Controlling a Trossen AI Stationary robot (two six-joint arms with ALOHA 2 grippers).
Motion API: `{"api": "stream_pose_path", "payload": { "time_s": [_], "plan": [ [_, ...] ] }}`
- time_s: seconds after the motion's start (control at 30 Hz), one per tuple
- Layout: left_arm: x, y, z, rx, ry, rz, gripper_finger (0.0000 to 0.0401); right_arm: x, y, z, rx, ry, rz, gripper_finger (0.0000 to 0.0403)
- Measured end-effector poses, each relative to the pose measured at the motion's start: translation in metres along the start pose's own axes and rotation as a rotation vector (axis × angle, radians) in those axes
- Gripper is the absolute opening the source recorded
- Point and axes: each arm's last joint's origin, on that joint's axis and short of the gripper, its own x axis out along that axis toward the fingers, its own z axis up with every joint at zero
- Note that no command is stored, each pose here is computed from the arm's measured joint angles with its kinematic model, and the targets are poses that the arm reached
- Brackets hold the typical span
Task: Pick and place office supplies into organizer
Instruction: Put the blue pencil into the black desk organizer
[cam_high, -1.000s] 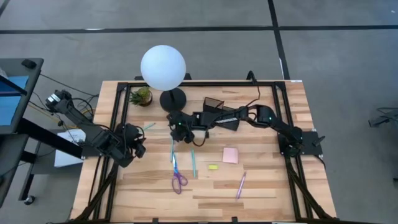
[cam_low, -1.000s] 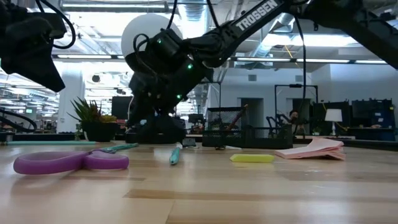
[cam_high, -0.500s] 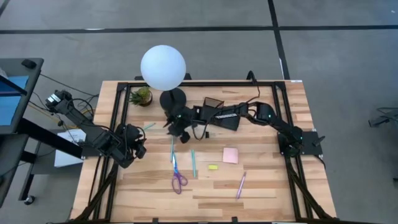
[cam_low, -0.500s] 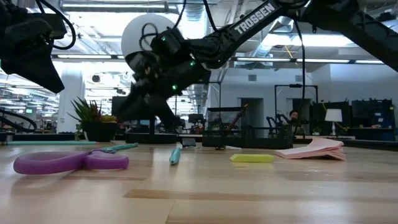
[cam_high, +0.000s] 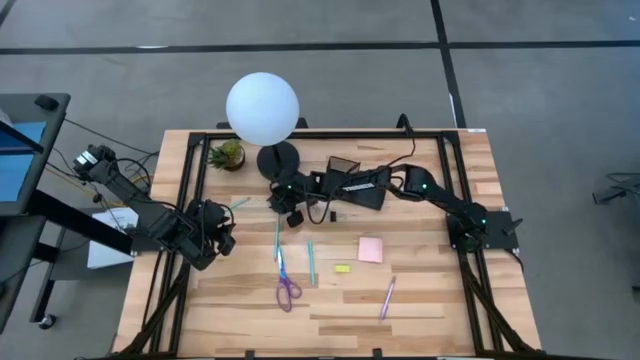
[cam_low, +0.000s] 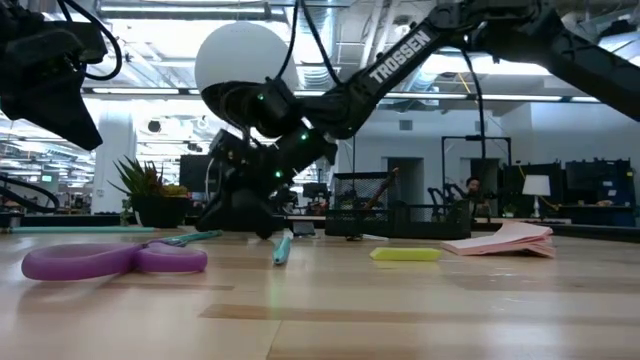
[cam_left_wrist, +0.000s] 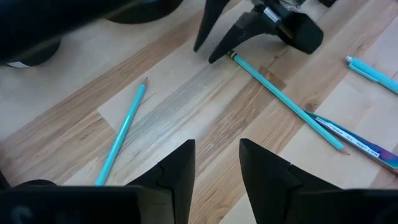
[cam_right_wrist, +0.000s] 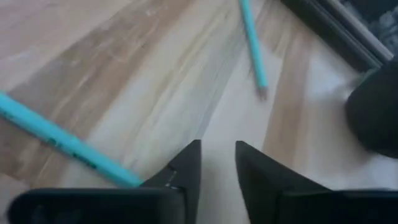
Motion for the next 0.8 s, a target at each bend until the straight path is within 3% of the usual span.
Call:
{"api": "stream_pose_path", "payload": {
  "time_s": [0.2,0.5,0.8],
  "plan": [
    [0.0,0.0,0.0,0.008,0.014,-0.002,0.0121,-0.001,0.005,0.001,0.007,0.107,-0.022,0.0008],
    [0.0,0.0,0.0,0.021,0.014,-0.003,0.0121,-0.018,0.018,0.003,0.119,0.255,0.165,0.0004],
    [0.0,0.0,0.0,0.025,0.014,-0.003,0.0121,-0.046,0.038,0.035,0.157,0.306,0.314,0.0001]
  ]
}}
